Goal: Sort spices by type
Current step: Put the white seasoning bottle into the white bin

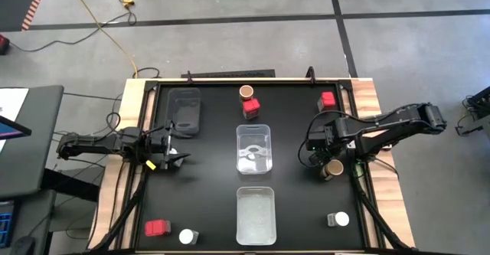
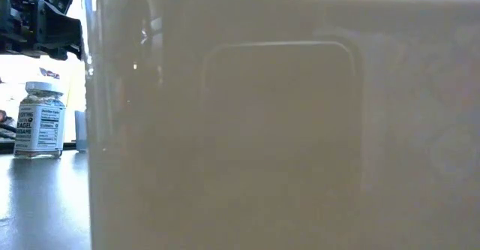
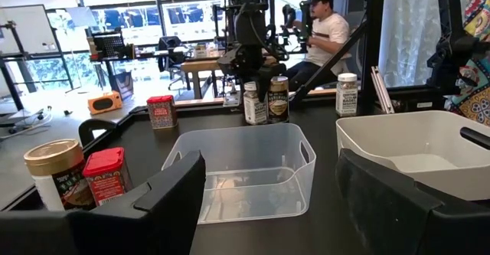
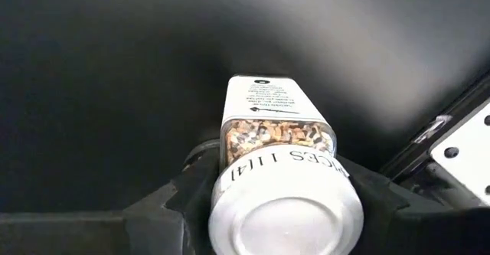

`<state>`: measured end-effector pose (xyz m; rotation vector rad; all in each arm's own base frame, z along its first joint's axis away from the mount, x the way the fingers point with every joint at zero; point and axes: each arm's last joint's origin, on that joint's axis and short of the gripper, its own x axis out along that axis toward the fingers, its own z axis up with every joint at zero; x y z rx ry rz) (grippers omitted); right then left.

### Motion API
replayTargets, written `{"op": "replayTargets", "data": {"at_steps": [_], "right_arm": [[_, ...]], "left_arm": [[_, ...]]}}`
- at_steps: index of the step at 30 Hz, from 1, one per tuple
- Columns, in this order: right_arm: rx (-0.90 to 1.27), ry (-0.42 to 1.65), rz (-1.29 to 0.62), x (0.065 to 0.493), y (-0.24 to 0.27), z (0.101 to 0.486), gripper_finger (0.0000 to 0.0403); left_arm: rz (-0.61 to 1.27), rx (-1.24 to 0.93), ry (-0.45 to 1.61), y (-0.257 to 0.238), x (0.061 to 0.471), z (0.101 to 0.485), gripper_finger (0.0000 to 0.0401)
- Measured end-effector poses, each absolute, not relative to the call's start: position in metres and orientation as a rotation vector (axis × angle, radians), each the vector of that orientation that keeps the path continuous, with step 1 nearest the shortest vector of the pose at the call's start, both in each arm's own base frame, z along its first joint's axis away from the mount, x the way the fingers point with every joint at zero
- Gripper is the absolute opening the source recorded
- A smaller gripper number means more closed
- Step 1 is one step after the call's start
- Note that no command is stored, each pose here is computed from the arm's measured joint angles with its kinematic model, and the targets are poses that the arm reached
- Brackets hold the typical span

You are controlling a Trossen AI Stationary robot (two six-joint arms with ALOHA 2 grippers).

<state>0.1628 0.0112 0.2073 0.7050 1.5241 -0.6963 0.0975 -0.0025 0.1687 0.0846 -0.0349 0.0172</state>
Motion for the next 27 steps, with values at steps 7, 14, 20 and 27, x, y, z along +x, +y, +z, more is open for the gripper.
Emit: {"op": "replayTargets", "data": {"at_steps": [7, 14, 20, 27], "right_arm": [[0.675, 1.512, -0.643, 0.166, 0.011, 0.207, 0.0229], [0.644, 1.505, -0.606, 0.167, 0.012, 0.207, 0.0229], [0.613, 1.479, -0.558, 0.172, 0.014, 0.218, 0.0228], [0.583, 1.380, -0.492, 0.184, 0.022, 0.265, 0.0227]], "left_arm": [[0.017, 0.085, -0.035, -0.003, 0.098, 0.169, 0.0282], [0.017, 0.085, -0.035, -0.003, 0.098, 0.169, 0.0282], [0.017, 0.085, -0.035, -0.003, 0.098, 0.169, 0.0282], [0.017, 0.084, -0.035, -0.003, 0.098, 0.169, 0.0282]]}}
